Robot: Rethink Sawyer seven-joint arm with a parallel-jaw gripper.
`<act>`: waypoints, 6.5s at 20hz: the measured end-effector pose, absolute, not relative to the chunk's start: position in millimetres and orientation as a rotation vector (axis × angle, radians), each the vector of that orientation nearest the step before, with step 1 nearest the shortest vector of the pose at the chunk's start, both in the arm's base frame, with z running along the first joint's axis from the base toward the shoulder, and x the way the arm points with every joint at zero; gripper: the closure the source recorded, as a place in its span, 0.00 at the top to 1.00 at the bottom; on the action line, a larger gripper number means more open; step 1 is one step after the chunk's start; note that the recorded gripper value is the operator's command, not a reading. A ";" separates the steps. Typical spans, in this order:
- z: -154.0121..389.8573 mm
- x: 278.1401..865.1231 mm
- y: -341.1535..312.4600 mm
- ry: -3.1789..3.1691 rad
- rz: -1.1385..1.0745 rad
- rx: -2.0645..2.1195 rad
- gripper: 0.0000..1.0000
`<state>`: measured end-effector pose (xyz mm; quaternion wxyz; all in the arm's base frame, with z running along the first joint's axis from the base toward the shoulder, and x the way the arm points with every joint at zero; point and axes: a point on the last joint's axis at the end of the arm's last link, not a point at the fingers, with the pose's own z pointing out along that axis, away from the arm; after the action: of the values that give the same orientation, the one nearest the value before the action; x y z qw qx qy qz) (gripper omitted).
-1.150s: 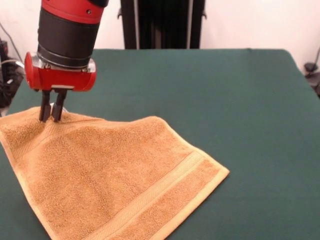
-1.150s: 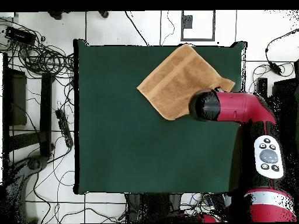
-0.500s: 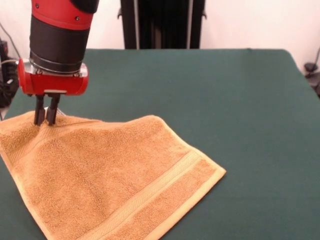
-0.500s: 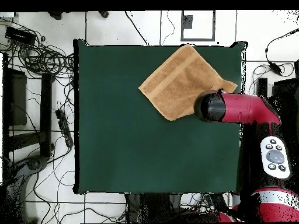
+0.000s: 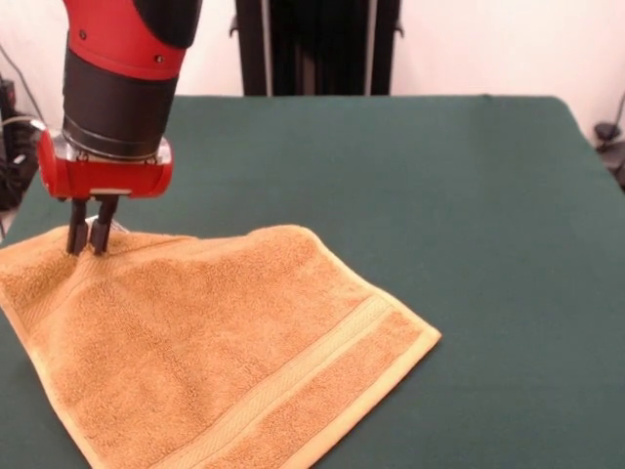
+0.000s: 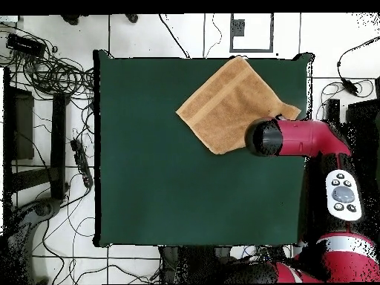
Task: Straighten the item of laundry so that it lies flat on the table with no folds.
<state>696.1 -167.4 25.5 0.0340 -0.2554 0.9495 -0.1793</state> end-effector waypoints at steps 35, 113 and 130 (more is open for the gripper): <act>34.4 727.7 -178.7 2.841 -0.116 -0.464 1.00; -43.0 656.3 -88.8 3.278 0.149 -0.972 0.00; -42.2 656.2 -90.1 3.281 0.162 -0.958 0.00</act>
<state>656.2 -90.1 -42.2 -0.1396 -0.2772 0.9494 0.0470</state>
